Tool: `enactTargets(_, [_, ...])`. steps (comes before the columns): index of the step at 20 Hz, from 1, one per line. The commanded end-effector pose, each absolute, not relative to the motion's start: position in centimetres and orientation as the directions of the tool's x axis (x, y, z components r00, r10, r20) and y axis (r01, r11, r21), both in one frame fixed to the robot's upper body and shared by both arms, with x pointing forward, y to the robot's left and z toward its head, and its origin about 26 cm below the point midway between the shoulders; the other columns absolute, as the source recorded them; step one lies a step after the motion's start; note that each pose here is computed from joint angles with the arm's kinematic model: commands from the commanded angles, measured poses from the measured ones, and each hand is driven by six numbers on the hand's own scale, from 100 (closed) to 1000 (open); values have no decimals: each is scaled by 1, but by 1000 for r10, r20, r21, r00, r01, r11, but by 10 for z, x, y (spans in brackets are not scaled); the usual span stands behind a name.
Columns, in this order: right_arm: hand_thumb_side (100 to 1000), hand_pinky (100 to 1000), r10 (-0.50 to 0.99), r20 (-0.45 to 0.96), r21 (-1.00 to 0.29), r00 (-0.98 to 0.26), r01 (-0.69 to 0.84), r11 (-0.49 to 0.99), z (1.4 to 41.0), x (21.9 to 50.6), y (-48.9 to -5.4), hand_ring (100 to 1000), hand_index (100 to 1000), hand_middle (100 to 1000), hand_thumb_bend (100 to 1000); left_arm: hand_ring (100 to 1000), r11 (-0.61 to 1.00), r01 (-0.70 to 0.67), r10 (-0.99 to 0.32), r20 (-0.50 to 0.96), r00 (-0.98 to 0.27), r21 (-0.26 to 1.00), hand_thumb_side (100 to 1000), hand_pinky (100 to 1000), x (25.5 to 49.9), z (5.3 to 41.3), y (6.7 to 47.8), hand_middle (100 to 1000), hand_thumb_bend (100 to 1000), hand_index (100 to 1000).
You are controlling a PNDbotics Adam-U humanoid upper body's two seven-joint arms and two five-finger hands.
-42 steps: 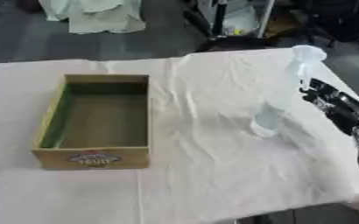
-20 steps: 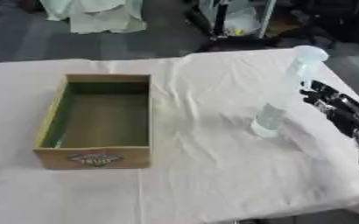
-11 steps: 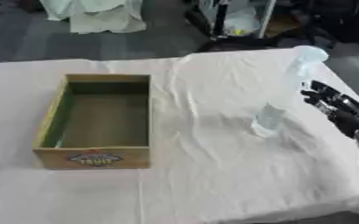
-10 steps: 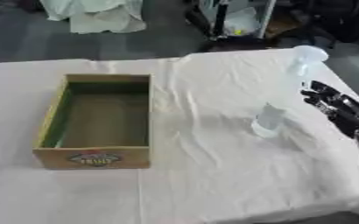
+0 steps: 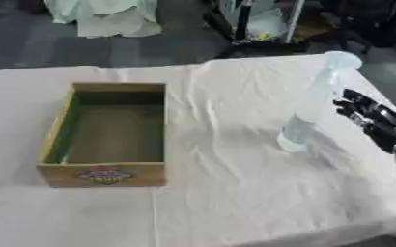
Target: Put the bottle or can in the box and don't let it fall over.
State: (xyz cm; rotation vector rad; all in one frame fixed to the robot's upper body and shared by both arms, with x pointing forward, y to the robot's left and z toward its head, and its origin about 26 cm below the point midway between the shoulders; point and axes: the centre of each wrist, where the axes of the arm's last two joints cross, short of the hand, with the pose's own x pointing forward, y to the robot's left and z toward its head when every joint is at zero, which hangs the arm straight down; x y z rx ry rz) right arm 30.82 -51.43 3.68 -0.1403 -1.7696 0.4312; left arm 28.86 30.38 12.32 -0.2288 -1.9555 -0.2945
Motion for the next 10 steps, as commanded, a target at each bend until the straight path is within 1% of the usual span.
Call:
enactTargets(1, [470,1000,358,893,-399,-271,-113,910,55,310,-521,1000,1000,1000,100,1000,950,287,8,911,-412,122,807,1000,288,132,308,1000,100,772])
enactTargets(10, [470,1000,377,891,-410,-252,-96,907,55,314,-516,1000,1000,1000,100,1000,949,290,9,911,-413,122,807,1000,289,132,308,1000,100,772])
